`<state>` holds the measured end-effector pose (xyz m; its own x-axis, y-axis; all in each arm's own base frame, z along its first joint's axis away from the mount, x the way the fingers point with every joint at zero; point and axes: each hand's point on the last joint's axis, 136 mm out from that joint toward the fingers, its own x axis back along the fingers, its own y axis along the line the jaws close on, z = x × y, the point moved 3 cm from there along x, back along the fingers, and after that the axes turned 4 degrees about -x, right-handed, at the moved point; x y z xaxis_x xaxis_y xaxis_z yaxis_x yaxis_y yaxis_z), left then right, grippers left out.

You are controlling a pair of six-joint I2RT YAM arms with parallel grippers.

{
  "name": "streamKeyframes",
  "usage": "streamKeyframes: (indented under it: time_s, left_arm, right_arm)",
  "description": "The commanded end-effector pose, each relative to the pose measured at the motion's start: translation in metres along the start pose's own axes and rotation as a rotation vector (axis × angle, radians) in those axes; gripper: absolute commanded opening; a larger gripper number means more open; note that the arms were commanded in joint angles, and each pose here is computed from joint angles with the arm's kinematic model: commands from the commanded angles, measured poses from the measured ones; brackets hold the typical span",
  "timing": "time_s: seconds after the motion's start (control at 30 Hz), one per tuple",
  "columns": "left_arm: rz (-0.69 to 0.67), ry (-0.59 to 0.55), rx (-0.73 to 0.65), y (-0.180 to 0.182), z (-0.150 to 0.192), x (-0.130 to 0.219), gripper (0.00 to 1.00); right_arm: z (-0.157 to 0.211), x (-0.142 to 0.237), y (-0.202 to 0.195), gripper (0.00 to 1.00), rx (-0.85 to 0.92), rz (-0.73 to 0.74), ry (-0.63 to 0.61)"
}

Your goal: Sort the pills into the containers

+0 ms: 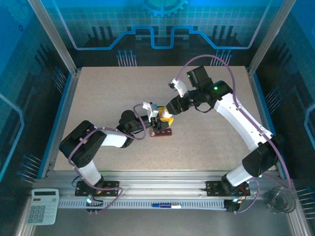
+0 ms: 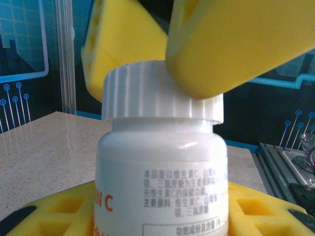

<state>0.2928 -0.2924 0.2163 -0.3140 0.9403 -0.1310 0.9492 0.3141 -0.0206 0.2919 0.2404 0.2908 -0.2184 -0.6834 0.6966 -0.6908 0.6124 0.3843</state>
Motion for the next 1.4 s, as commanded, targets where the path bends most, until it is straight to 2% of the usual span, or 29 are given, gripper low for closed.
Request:
streamKeyframes:
  time_s: [0.0,0.23,0.43,0.6,0.73,0.83,1.0,1.13,1.2,1.37]
  left_arm:
    - [0.029,-0.081,-0.067,-0.006,-0.029,-0.003,0.0]
    - [0.03,-0.082,-0.067,-0.006,-0.029,-0.003,0.0]
    - [0.029,-0.082,-0.066,-0.005,-0.028,-0.004,0.0]
    - [0.026,-0.081,-0.064,-0.005,-0.028,-0.005,0.0]
    - [0.025,-0.08,-0.065,-0.004,-0.027,-0.004,0.0]
    - [0.028,-0.08,-0.066,-0.005,-0.027,-0.005,0.0]
    - [0.028,-0.079,-0.063,-0.004,-0.027,-0.005,0.0]
    - [0.029,-0.079,-0.062,-0.004,-0.027,-0.005,0.0]
    - [0.033,-0.08,-0.063,-0.005,-0.027,-0.005,0.0]
    - [0.041,-0.081,-0.062,-0.006,-0.029,-0.005,0.0]
  right_arm:
    - [0.005,-0.002,-0.003,0.51,-0.017,-0.012,0.028]
    - [0.016,-0.014,-0.007,0.4,-0.091,0.003,0.065]
    - [0.033,-0.026,-0.015,0.32,-0.256,0.123,0.075]
    - [0.043,-0.032,-0.021,0.29,-0.444,0.182,-0.004]
    - [0.042,-0.034,-0.016,0.29,-0.487,0.175,-0.058]
    - [0.035,-0.03,-0.012,0.34,-0.471,0.164,-0.07]
    - [0.012,-0.004,-0.009,0.61,-0.391,0.138,-0.123]
    - [-0.004,0.018,-0.002,0.76,-0.267,0.064,-0.181]
    - [-0.007,0.025,-0.003,0.8,-0.201,0.039,-0.196]
    - [-0.005,0.031,0.003,0.82,-0.037,-0.04,-0.185]
